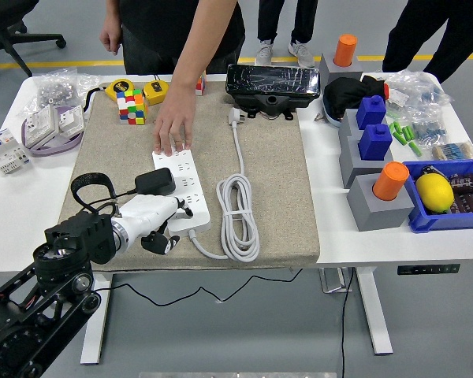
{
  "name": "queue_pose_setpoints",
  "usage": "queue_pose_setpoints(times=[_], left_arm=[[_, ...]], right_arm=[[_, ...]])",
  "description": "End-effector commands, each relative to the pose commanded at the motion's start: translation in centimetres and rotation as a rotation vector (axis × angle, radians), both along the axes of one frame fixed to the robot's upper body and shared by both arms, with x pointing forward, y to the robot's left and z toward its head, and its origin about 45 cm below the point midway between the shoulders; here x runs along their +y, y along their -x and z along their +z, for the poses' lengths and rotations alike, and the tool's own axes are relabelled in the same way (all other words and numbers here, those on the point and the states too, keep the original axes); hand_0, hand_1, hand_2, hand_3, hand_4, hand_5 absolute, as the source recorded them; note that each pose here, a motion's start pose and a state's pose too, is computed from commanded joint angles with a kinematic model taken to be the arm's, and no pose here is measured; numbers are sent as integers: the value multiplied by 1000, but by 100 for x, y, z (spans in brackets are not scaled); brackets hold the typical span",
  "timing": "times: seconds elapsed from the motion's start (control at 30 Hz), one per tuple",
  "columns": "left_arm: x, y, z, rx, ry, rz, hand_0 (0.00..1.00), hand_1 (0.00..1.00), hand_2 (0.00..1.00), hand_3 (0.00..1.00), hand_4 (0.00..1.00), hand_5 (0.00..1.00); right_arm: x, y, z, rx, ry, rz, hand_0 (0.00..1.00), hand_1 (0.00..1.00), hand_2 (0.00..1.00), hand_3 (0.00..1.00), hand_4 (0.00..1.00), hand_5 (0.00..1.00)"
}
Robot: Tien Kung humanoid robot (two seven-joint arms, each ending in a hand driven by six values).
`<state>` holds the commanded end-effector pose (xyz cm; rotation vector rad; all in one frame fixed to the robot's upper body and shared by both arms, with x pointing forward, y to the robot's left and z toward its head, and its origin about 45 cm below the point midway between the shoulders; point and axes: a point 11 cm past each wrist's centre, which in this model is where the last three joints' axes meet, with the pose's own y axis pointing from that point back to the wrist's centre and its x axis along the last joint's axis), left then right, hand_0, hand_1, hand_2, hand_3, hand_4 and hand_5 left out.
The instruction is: Pick up the plug,place it near the board,insert it into the board,press the button
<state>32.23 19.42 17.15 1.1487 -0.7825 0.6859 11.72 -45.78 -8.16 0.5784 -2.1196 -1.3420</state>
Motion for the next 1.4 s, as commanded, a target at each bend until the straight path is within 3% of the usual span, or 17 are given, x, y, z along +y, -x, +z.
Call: queue_pose_setpoints(times=[0.83,1.13,1.27,1.4], left_arm=[[71,-73,-122,-13,10,21,195,2,116,774,577,2],[83,-48,-179,15,-12,20,194,2,114,771,559,2],[71,-54,-125,0,-7,15,194,2,115,771,564,2],[40,-81,78,-55,19,9,195,2,116,756,572,2]], right_arm=[[0,-32,9,-5,-2,-1,782,693,709,755,998,994],[-6,-26,10,-4,-1,-3,783,693,709,755,998,994],[-8,-28,11,-5,0,-2,782,693,709,755,998,995],[-10,-31,13,-6,1,-2,782,693,709,755,998,996]])
